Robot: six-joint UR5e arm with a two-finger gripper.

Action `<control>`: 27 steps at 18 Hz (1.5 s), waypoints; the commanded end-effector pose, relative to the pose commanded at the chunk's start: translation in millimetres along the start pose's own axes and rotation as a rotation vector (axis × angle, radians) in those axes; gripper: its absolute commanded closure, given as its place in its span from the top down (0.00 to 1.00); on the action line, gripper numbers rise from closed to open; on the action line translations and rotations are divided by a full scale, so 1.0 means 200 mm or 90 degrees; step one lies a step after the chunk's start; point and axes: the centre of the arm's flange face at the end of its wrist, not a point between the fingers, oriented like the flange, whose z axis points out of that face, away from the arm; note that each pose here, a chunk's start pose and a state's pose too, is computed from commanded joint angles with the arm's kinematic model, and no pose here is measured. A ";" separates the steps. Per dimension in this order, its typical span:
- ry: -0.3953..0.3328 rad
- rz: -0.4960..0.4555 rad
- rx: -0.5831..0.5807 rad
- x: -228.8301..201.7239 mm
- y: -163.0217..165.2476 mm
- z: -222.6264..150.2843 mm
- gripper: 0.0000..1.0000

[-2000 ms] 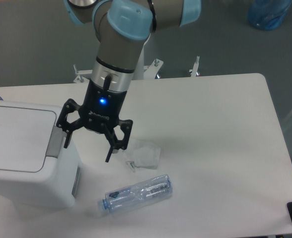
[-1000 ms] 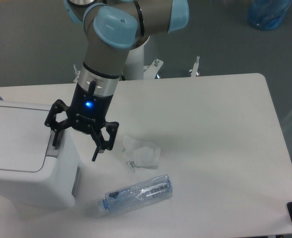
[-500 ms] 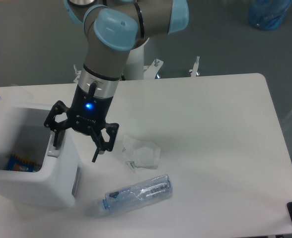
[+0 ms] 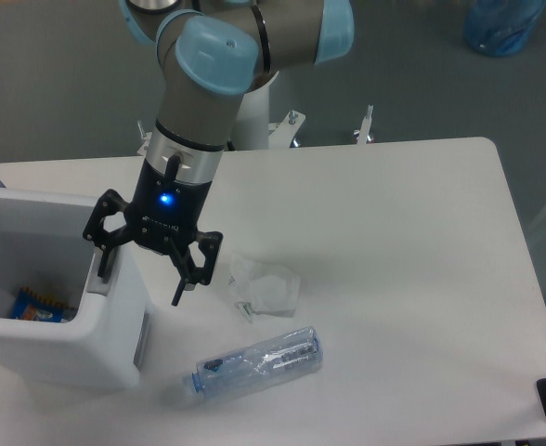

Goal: Open the trash can

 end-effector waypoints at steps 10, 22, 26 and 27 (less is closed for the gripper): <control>-0.085 -0.077 0.009 -1.04 0.17 -0.08 1.00; -0.133 0.038 -0.100 -1.61 0.59 0.03 1.00; -0.156 0.061 -0.143 -1.63 0.62 0.05 1.00; -0.157 0.062 -0.143 -1.63 0.62 0.05 1.00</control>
